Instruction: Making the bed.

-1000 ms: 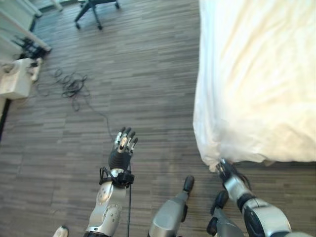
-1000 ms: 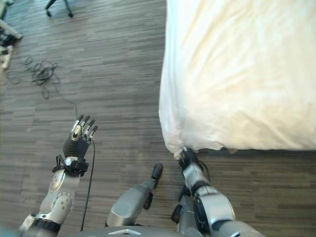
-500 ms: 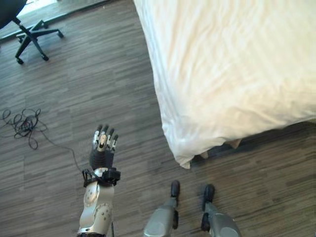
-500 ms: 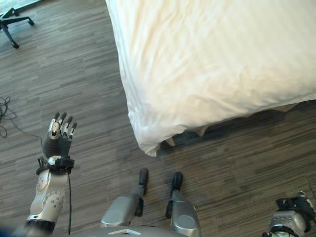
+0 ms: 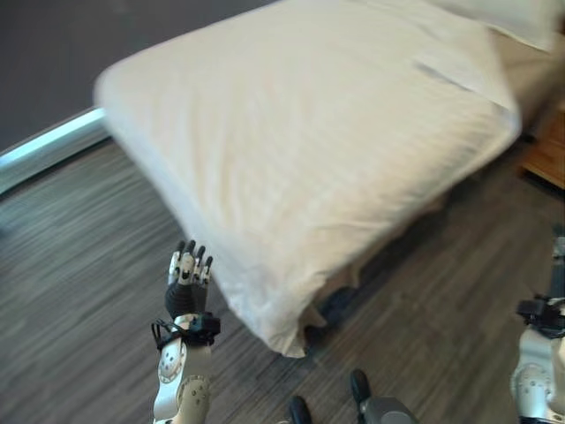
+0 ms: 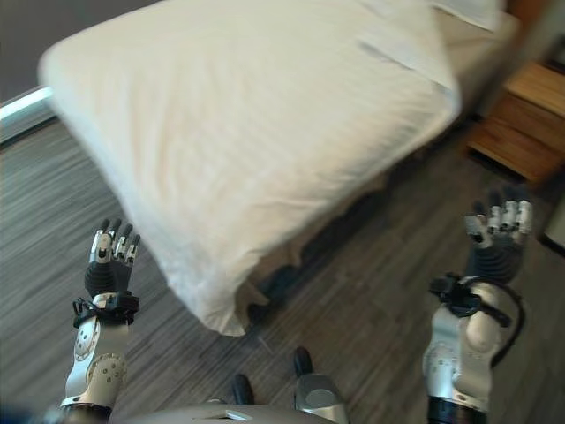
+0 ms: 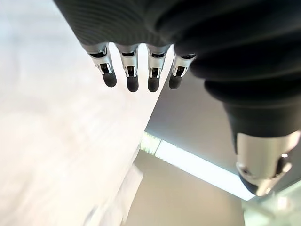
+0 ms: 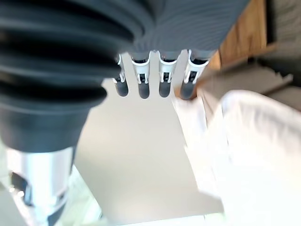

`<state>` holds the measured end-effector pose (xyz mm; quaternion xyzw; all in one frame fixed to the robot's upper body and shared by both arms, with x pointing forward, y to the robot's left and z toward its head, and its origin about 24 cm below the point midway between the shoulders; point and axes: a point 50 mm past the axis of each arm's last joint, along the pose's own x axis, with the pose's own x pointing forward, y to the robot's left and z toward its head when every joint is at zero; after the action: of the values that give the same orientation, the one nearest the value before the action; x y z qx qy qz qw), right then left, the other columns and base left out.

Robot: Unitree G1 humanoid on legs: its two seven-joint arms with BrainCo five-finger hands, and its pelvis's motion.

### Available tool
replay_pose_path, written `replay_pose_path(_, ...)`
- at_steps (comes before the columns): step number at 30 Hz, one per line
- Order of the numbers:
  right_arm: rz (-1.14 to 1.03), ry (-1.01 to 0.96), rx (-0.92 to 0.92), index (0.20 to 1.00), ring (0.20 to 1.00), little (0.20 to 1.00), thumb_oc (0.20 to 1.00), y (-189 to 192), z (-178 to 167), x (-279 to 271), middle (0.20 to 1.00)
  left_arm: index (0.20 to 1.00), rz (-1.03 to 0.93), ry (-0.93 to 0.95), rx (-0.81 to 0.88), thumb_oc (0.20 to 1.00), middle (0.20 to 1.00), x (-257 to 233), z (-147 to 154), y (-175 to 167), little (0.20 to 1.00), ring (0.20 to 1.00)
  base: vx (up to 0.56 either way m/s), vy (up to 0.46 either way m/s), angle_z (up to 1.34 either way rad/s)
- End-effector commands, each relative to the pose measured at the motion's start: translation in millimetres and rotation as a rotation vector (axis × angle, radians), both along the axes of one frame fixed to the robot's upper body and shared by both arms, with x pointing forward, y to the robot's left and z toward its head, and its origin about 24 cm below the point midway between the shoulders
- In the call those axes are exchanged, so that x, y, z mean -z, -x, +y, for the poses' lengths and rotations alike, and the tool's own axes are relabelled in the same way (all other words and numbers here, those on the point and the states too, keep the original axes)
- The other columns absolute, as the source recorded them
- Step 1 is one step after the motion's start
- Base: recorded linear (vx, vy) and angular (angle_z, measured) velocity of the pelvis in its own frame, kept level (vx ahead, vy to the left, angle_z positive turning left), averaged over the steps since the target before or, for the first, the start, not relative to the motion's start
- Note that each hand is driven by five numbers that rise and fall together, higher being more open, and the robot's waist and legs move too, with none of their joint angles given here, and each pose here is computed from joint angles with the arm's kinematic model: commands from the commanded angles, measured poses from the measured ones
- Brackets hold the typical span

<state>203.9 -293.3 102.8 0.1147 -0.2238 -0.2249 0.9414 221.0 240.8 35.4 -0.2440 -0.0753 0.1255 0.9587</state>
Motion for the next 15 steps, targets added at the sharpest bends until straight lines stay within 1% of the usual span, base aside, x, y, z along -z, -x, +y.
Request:
replay_pose_path(1, -0.068, 0.143, 0.050, 1.000, 1.000, 1.000, 1.000, 2, -14, -27, 1.000, 1.000, -0.162, -0.129, -0.036, 1.000, 1.000, -36, 20, -6, 1.000, 1.000, -0.04, -0.062, -1.77)
replay_pose_path(3, -0.064, 0.118, 0.018, 1.000, 1.000, 1.000, 1.000, -4, -8, -24, 1.000, 1.000, -0.202, -0.098, -0.035, 1.000, 1.000, -43, 17, -7, 1.000, 1.000, -0.03, -0.146, -0.96)
replay_pose_path(4, -0.052, 0.063, 0.006, 1.000, 1.000, 1.000, 1.000, -6, -4, -15, 1.000, 1.000, -0.222, -0.095, -0.049, 1.000, 1.000, -46, 18, -6, 1.000, 1.000, 0.03, -0.369, -1.78)
replay_pose_path(5, -0.032, -0.036, 0.007, 1.000, 1.000, 1.000, 1.000, -3, -5, 0, 1.000, 1.000, -0.222, -0.084, -0.037, 1.000, 1.000, -45, 14, -6, 1.000, 1.000, 0.10, -0.450, -2.21)
replay_pose_path(6, -0.047, -0.079, 0.014, 1.000, 1.000, 1.000, 1.000, -2, -4, 2, 1.000, 1.000, -0.220, -0.055, -0.039, 1.000, 1.000, -43, 12, -7, 1.000, 1.000, 0.09, -0.317, -2.00)
replay_pose_path(7, -0.047, -0.081, 0.014, 1.000, 1.000, 1.000, 1.000, -2, -4, 3, 1.000, 1.000, -0.220, -0.056, -0.039, 1.000, 1.000, -43, 13, -7, 1.000, 1.000, 0.09, -0.246, -0.95)
replay_pose_path(8, -0.067, -0.103, 0.016, 1.000, 1.000, 1.000, 1.000, -3, -3, 1, 1.000, 1.000, -0.211, -0.007, -0.050, 1.000, 1.000, -38, 12, -9, 1.000, 1.000, 0.08, -0.209, -0.54)
replay_pose_path(11, -0.090, -0.117, 0.010, 1.000, 1.000, 1.000, 1.000, -4, -2, -2, 1.000, 1.000, -0.206, 0.033, -0.054, 1.000, 1.000, -35, 10, -10, 1.000, 1.000, 0.09, -0.288, -0.35)
replay_pose_path(12, -0.088, -0.105, -0.009, 1.000, 1.000, 1.000, 1.000, -12, 0, -5, 1.000, 1.000, -0.188, 0.039, -0.045, 1.000, 1.000, -30, 6, -8, 1.000, 1.000, 0.08, -0.206, -0.56)
replay_pose_path(15, -0.076, -0.082, -0.063, 1.000, 1.000, 1.000, 1.000, -21, 9, -7, 1.000, 1.000, -0.168, 0.073, -0.054, 1.000, 1.000, -22, 3, 0, 1.000, 1.000, 0.15, -0.084, -1.53)
